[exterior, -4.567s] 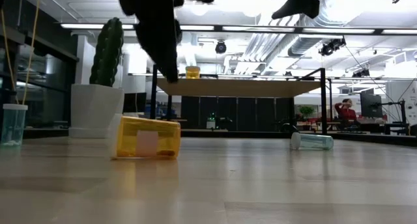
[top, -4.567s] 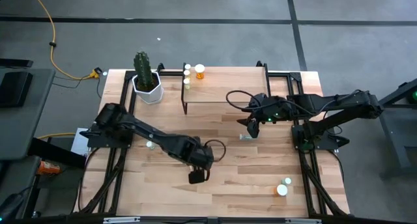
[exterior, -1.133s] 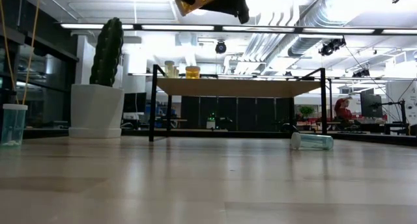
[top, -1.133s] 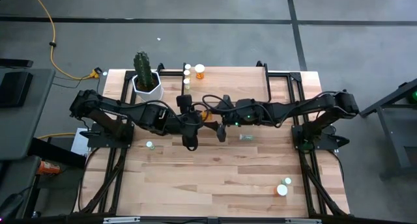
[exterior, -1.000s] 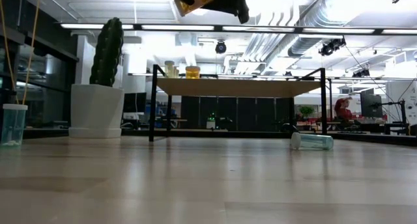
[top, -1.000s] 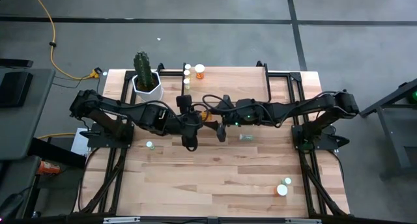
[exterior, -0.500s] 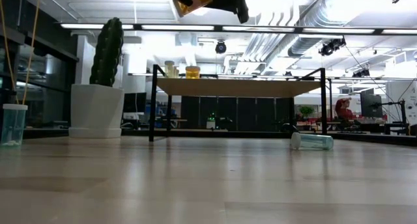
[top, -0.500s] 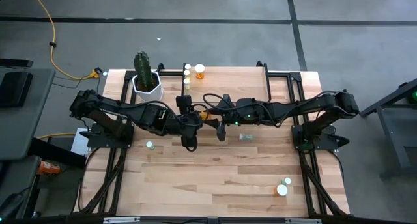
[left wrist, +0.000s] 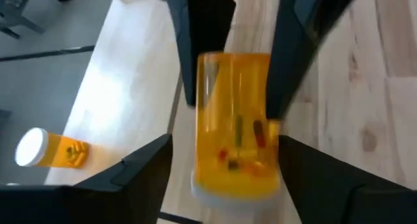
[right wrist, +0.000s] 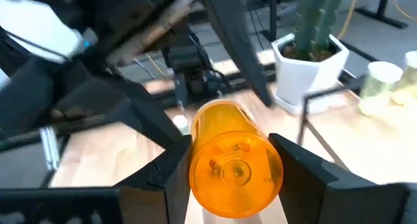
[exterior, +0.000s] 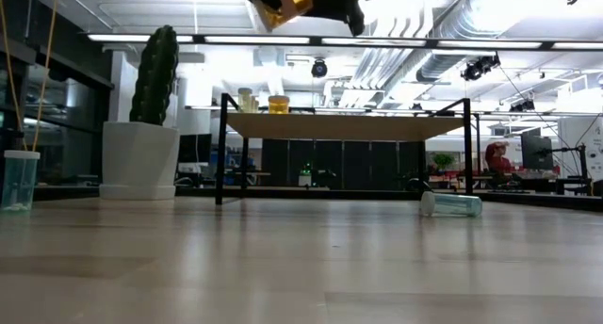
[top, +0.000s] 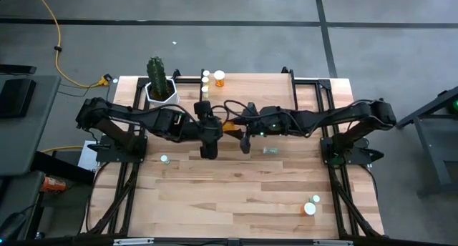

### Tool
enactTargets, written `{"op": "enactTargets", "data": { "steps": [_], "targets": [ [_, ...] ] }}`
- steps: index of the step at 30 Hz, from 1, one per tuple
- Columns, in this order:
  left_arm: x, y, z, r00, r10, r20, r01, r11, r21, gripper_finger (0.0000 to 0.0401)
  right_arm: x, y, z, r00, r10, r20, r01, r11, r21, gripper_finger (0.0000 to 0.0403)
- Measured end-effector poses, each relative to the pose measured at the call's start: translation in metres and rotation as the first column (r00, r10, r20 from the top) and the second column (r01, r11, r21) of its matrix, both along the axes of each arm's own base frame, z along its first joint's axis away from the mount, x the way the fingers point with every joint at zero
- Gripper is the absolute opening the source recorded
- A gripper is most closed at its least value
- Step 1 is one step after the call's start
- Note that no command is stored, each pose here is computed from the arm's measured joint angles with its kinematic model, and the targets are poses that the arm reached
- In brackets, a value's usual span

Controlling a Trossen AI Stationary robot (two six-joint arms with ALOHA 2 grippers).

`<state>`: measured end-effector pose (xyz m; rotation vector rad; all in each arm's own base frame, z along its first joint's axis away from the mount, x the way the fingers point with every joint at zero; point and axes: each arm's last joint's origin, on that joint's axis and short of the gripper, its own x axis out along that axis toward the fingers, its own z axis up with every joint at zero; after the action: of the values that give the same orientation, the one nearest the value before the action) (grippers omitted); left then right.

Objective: Pick and place medicine bottles onto shelf by color
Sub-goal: Align the left orange pill bottle with the other yellow pill bottle on the shelf

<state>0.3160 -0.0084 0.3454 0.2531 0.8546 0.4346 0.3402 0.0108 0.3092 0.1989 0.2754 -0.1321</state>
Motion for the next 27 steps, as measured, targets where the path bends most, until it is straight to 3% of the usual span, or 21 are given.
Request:
{"op": "enactTargets", "data": {
  "steps": [4, 8, 12, 15, 18, 21, 23, 25, 27],
  "targets": [
    [-0.006, 0.001, 0.005, 1.000, -0.016, 0.000, 0.016, 1.000, -0.022, 0.0282, -0.013, -0.008, 0.007, 0.998, -0.032, -0.045, 0.031, 0.999, -0.031, 0.0171],
    [-0.023, 0.002, 0.028, 1.000, 0.000, 0.029, 0.001, 0.999, -0.034, 0.0286, -0.036, -0.015, 0.018, 0.990, -0.082, -0.111, 0.074, 0.994, -0.075, 0.0173],
    [-0.051, 0.010, 0.048, 0.966, 0.180, 0.185, -0.155, 0.977, -0.144, 0.0286, -0.059, -0.019, 0.028, 0.978, -0.143, -0.150, 0.130, 0.987, -0.094, 0.0173],
    [-0.078, 0.017, 0.040, 0.903, 0.312, 0.295, -0.258, 0.944, -0.207, 0.0287, -0.067, -0.019, 0.034, 0.977, -0.170, -0.127, 0.161, 0.984, -0.076, 0.0173],
    [-0.097, 0.017, 0.019, 0.805, 0.388, 0.449, -0.250, 0.908, -0.337, 0.0287, -0.067, -0.019, 0.025, 0.981, -0.175, -0.084, 0.173, 0.984, -0.037, 0.0173],
    [-0.106, 0.014, -0.004, 0.678, 0.433, 0.593, -0.119, 0.862, -0.493, 0.0287, -0.062, -0.018, 0.007, 0.989, -0.150, 0.010, 0.150, 0.988, 0.048, 0.0174],
    [-0.110, 0.012, -0.016, 0.600, 0.446, 0.664, -0.019, 0.838, -0.546, 0.0287, -0.055, -0.018, -0.003, 0.983, -0.138, 0.122, 0.125, 0.986, 0.113, 0.0174],
    [-0.109, 0.011, -0.022, 0.511, 0.438, 0.740, 0.084, 0.831, -0.550, 0.0287, -0.053, -0.019, -0.012, 0.966, -0.144, 0.216, 0.109, 0.980, 0.167, 0.0174],
    [-0.109, 0.011, -0.026, 0.452, 0.405, 0.795, 0.148, 0.844, -0.515, 0.0287, -0.052, -0.022, -0.013, 0.928, -0.161, 0.335, 0.094, 0.974, 0.206, 0.0174]
  ]
}}
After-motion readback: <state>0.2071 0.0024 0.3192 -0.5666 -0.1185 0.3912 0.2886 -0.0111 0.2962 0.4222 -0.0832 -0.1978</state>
